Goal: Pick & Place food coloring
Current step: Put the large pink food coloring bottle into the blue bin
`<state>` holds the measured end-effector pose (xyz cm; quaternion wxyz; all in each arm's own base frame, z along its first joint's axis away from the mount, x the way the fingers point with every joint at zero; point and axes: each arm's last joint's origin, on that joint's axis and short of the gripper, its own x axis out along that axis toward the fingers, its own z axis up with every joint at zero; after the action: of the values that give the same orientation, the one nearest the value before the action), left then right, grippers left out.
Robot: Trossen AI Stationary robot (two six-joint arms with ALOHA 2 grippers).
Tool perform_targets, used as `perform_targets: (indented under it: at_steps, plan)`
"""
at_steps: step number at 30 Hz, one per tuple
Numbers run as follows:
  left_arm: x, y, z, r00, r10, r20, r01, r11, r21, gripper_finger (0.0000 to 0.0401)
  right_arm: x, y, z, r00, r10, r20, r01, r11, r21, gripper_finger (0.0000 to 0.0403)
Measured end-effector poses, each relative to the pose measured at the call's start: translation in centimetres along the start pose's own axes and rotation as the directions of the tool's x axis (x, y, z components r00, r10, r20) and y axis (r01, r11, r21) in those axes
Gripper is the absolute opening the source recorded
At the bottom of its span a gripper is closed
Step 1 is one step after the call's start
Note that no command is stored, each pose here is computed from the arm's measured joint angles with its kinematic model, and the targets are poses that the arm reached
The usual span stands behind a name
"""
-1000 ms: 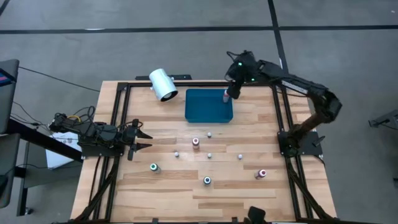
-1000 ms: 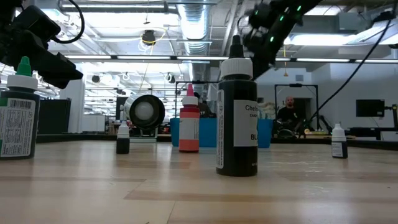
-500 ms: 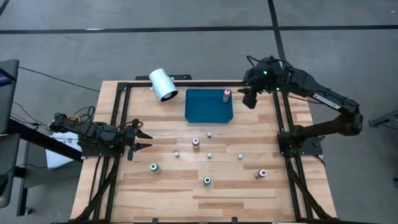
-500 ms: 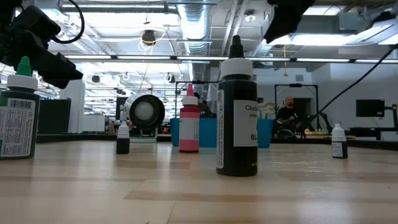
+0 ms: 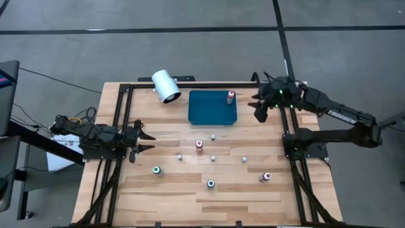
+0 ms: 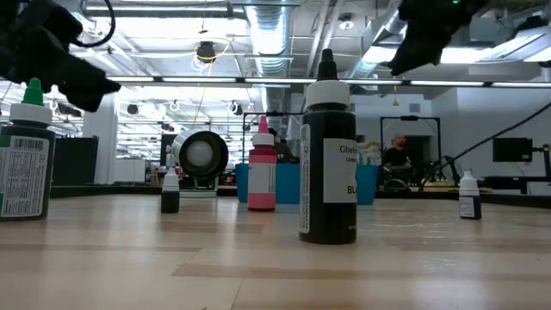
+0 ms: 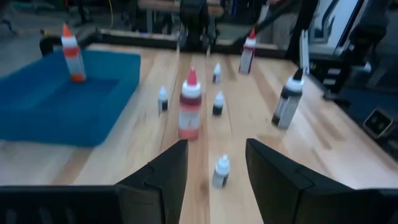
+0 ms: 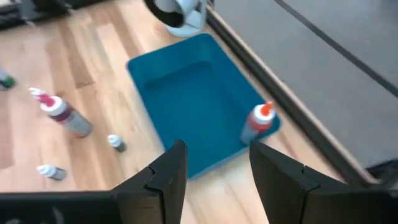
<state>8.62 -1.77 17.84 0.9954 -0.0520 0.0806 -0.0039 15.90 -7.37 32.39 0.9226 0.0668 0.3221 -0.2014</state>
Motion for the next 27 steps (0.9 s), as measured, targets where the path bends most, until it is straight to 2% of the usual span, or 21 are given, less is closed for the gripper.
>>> perform_targets:
  at_steps: [9, 14, 19, 27]
  plan:
    - [0.0, -0.1, 0.6, 0.998, -0.007, 0.061, 0.007, 1.0, -0.002, 0.0153, -0.7, 2.0, -4.3, 0.985, 0.112, 0.133, -0.117, 0.993, 0.029, 0.0164]
    - [-0.1, -0.1, 1.0, 0.995, -0.011, 0.103, 0.012, 1.0, -0.011, 0.0153, -1.5, 2.4, -6.5, 0.972, 0.155, 0.177, -0.17, 0.983, 0.07, 0.0162]
    - [-0.1, -0.2, 1.6, 0.987, -0.017, 0.162, 0.016, 1.0, 0.006, 0.0153, -2.6, 2.5, -8.5, 0.949, 0.199, 0.246, -0.221, 0.973, 0.065, 0.0164]
    - [0.4, -0.5, 2.4, 0.975, -0.024, 0.22, 0.029, 0.999, -0.022, 0.0153, -3.3, 2.2, -11.8, 0.916, 0.192, 0.351, -0.241, 0.965, 0.103, 0.0162]
